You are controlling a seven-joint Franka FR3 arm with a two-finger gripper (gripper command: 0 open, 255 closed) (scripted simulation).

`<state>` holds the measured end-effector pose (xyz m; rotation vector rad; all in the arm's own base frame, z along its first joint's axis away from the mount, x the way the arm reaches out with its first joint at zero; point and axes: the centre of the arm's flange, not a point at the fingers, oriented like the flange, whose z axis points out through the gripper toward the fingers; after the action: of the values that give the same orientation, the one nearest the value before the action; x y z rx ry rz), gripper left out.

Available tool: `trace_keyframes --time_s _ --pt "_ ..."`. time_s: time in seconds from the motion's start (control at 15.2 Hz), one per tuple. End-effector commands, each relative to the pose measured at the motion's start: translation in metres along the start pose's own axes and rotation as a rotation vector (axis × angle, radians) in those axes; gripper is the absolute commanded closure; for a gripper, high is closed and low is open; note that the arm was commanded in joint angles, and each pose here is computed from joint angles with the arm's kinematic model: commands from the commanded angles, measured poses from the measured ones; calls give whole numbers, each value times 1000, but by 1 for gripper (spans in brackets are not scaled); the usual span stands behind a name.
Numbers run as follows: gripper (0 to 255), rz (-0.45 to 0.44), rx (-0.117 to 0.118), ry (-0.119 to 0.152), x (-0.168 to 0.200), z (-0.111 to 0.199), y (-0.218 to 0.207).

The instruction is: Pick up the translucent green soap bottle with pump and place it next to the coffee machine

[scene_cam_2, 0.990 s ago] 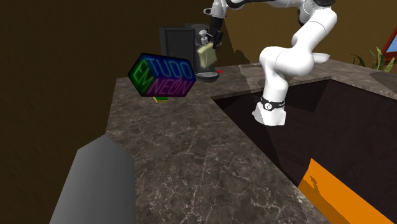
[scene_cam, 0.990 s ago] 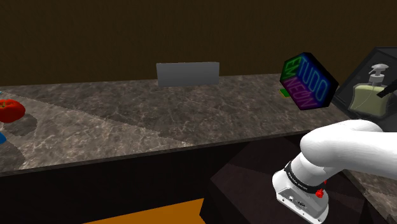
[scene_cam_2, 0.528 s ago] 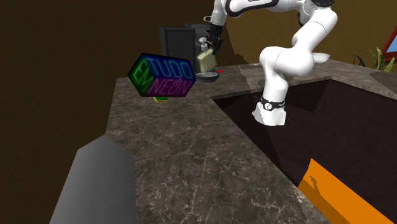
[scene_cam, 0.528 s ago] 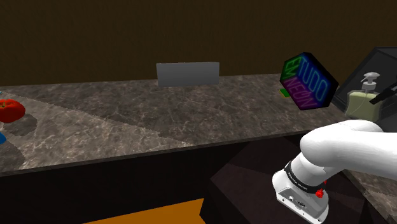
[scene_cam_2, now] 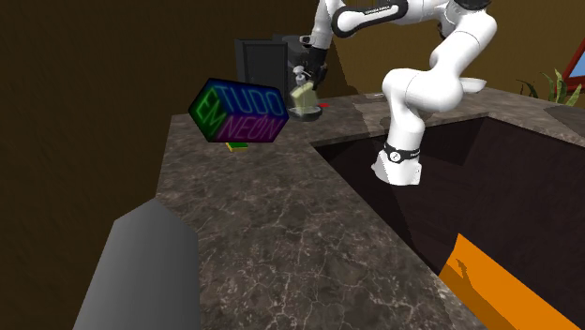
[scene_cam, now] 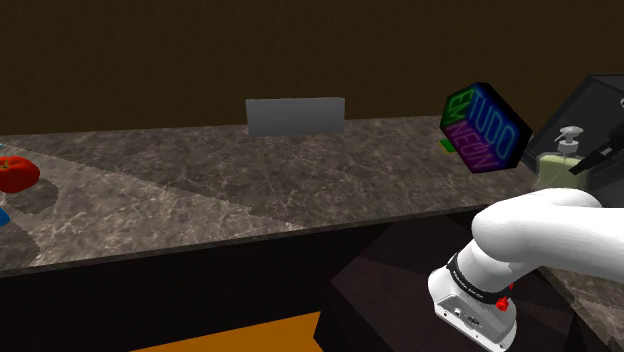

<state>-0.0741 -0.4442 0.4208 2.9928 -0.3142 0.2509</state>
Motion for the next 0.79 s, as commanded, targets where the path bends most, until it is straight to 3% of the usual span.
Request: trace_keyframes --time_s 0.0,0.73 --pt "255 0 -1 0 -3 10 -1" --pt "255 0 -1 0 -13 67 -7"
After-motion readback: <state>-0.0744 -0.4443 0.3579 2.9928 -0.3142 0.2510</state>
